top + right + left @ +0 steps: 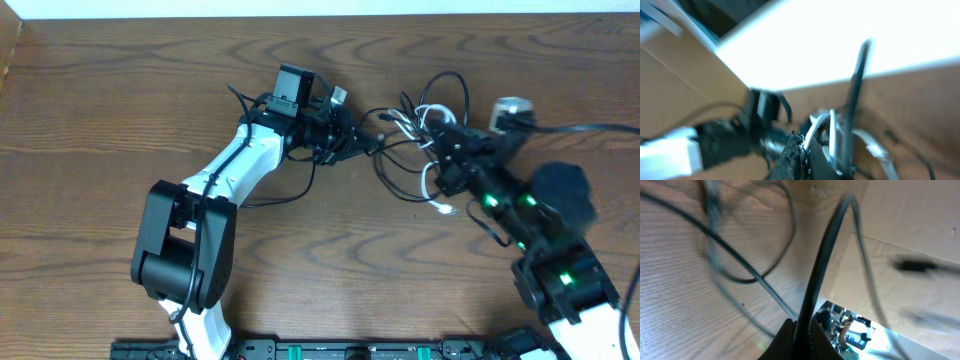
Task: Untangle cables
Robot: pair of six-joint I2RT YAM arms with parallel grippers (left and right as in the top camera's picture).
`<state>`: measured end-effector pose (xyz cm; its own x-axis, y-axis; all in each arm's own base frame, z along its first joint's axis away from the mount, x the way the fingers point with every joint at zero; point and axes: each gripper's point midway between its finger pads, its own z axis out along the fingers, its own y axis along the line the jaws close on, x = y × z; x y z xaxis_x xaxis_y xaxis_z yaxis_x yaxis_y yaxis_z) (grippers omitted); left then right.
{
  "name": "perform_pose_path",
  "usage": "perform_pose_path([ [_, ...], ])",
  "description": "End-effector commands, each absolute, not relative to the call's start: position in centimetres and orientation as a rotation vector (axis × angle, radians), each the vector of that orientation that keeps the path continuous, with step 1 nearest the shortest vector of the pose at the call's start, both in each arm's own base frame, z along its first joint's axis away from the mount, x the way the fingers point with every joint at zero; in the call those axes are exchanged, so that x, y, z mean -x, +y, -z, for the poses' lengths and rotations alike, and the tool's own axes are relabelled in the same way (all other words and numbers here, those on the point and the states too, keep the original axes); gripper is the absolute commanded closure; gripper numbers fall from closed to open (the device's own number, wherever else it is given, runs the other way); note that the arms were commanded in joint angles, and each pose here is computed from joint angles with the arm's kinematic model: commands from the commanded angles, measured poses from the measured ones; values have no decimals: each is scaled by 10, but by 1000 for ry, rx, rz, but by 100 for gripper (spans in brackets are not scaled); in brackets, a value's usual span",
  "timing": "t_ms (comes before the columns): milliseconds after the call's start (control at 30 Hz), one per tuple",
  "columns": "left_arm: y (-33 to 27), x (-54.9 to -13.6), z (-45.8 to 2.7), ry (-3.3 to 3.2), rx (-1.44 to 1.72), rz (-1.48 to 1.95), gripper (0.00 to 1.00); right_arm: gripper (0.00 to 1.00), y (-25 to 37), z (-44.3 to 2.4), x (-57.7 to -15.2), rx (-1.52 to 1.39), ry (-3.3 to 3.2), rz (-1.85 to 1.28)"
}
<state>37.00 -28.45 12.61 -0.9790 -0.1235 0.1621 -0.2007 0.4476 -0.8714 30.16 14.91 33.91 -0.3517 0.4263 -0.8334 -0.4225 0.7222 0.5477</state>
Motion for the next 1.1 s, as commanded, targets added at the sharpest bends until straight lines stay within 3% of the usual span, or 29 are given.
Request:
perform_pose_path([
  [0, -276, -376, -119, -2685, -341, -1528, 93, 99, 134, -379, -289, 41, 1567, -826],
  [267, -238, -373, -74, -2867, -563, -1134, 93, 99, 128, -415, -273, 132, 1489, -874],
  [500, -205, -378, -63, -2931, -585, -1021, 92, 99, 126, -425, -283, 202, 1644, -892],
  [767, -100, -385, -35, -3018, -954, -552, 92, 99, 137, -415, -304, 326, 1870, -904],
  [1067, 1, -372, -26, -2864, -1347, -346, 92, 99, 142, -402, -319, 332, 1932, -938],
])
